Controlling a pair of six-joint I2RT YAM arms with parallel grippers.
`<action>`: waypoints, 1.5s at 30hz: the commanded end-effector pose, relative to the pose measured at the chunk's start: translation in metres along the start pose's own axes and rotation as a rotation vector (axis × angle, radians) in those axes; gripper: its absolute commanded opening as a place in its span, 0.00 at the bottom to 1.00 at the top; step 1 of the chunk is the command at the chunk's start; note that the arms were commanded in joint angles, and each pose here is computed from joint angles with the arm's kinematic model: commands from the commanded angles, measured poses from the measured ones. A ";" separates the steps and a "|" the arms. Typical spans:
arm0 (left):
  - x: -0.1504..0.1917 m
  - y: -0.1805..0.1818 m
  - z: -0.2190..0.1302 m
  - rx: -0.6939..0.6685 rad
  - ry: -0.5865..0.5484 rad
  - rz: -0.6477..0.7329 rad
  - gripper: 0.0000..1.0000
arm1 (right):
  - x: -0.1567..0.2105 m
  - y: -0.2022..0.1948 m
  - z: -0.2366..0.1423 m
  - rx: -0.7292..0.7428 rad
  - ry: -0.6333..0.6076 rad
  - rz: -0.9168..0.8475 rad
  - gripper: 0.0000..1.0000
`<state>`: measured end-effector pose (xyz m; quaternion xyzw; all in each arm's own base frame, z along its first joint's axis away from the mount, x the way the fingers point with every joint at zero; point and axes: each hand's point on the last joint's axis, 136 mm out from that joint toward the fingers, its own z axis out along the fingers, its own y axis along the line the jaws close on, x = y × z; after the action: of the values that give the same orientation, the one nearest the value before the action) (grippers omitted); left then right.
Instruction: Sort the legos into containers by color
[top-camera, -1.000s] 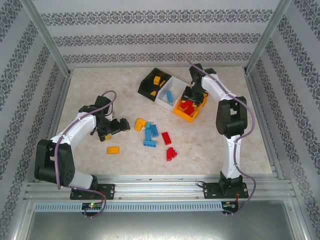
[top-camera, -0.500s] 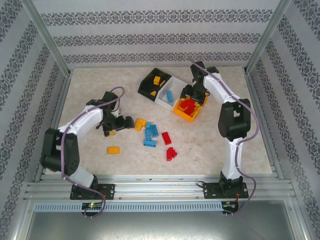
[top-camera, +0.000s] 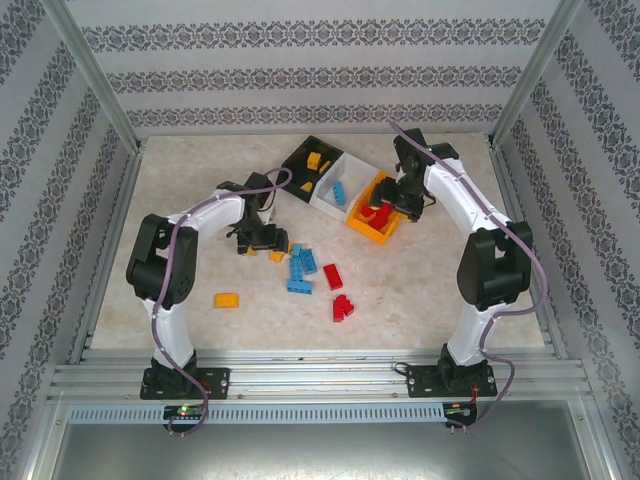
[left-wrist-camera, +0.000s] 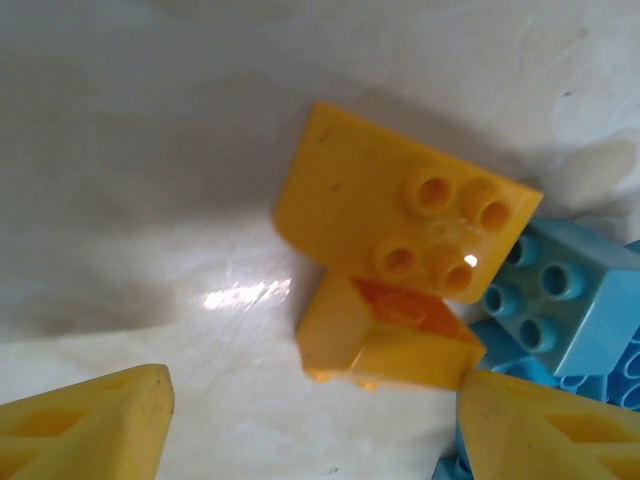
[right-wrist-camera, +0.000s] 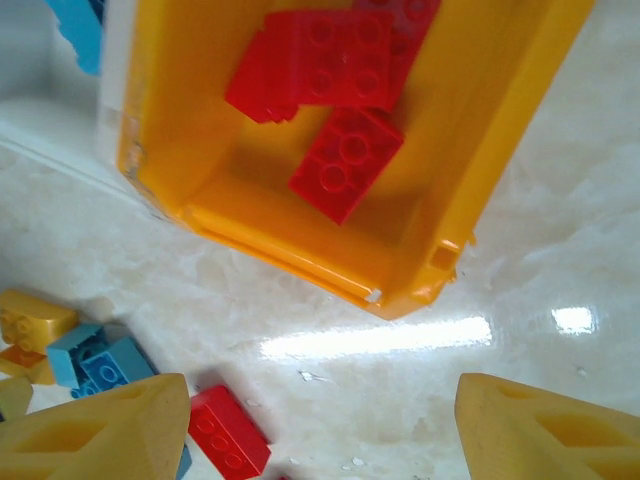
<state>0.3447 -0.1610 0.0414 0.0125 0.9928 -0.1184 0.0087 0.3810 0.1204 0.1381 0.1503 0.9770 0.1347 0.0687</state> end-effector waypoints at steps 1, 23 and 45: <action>0.002 0.000 0.006 -0.030 0.039 0.048 0.72 | 0.010 0.001 -0.003 -0.007 -0.003 0.004 0.71; -0.003 -0.012 0.008 -0.027 0.044 0.046 0.31 | 0.010 0.002 0.005 0.012 0.016 0.002 0.72; -0.244 -0.069 -0.080 0.565 -0.368 -0.454 0.34 | 0.082 -0.020 -0.001 0.045 0.034 -0.002 0.72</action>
<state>0.5661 -0.1981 0.1349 -0.1806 0.9089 -0.3349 0.1706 0.3141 0.1301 0.1189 0.1371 0.9822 0.1232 0.0371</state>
